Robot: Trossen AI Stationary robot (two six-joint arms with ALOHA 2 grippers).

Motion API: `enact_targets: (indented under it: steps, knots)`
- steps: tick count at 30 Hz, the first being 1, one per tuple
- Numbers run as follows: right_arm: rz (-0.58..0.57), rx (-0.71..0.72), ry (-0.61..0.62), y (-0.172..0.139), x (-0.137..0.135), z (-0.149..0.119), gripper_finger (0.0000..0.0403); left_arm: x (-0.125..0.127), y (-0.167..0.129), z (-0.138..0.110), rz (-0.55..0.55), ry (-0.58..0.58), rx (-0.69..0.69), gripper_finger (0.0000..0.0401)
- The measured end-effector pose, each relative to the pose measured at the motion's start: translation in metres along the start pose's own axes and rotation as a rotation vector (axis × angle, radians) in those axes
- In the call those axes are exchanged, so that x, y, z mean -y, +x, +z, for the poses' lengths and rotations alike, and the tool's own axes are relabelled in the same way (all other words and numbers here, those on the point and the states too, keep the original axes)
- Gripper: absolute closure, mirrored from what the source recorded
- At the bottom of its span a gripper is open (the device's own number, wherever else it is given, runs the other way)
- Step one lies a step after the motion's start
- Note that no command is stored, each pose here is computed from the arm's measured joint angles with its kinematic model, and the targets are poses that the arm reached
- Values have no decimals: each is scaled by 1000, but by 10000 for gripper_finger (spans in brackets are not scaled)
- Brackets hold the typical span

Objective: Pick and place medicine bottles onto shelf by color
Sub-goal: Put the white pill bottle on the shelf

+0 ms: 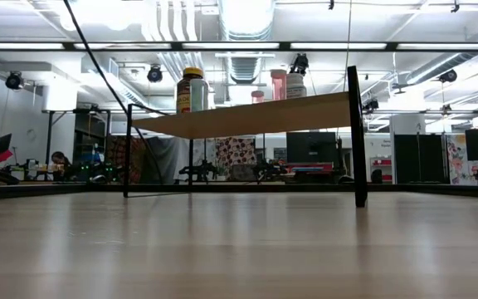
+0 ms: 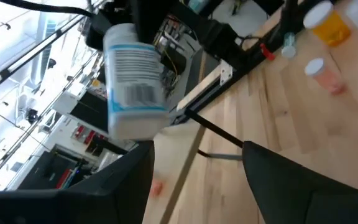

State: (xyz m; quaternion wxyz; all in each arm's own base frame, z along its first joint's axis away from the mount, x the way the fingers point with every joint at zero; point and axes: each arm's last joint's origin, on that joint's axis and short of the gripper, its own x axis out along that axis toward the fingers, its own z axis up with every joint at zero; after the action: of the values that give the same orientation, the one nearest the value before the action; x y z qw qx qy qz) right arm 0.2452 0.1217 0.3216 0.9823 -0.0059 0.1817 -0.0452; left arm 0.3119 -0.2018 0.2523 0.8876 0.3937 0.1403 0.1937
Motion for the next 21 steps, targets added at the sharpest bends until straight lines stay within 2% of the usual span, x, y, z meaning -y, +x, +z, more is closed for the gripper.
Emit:
enact_targets:
  steps: [2, 5, 7, 10, 12, 13, 16, 21]
  knots:
    - [-17, -64, -130, -10, 6, 15, 234, -8, -3, 1, -7, -18, 17, 175]
    - [-17, -155, -422, -24, 13, 35, 234, -20, -7, 3, 1, -44, 28, 175]
    - [7, -213, -677, -32, 18, 46, 234, -26, -9, 3, 5, -59, 34, 175]
    - [77, -311, -1124, -41, 23, 55, 235, -33, -12, 2, 9, -72, 39, 175]
    - [135, -377, -1324, -45, 28, 58, 239, -39, -15, 0, 12, -83, 42, 175]
    - [156, -391, -1336, -47, 31, 63, 240, -41, -16, -1, 14, -86, 43, 175]
    - [204, -378, -1238, -48, 48, 80, 240, -46, -19, -4, 16, -92, 45, 175]
    - [288, -375, -1223, -48, 73, 93, 240, -52, -20, -3, 16, -106, 55, 175]
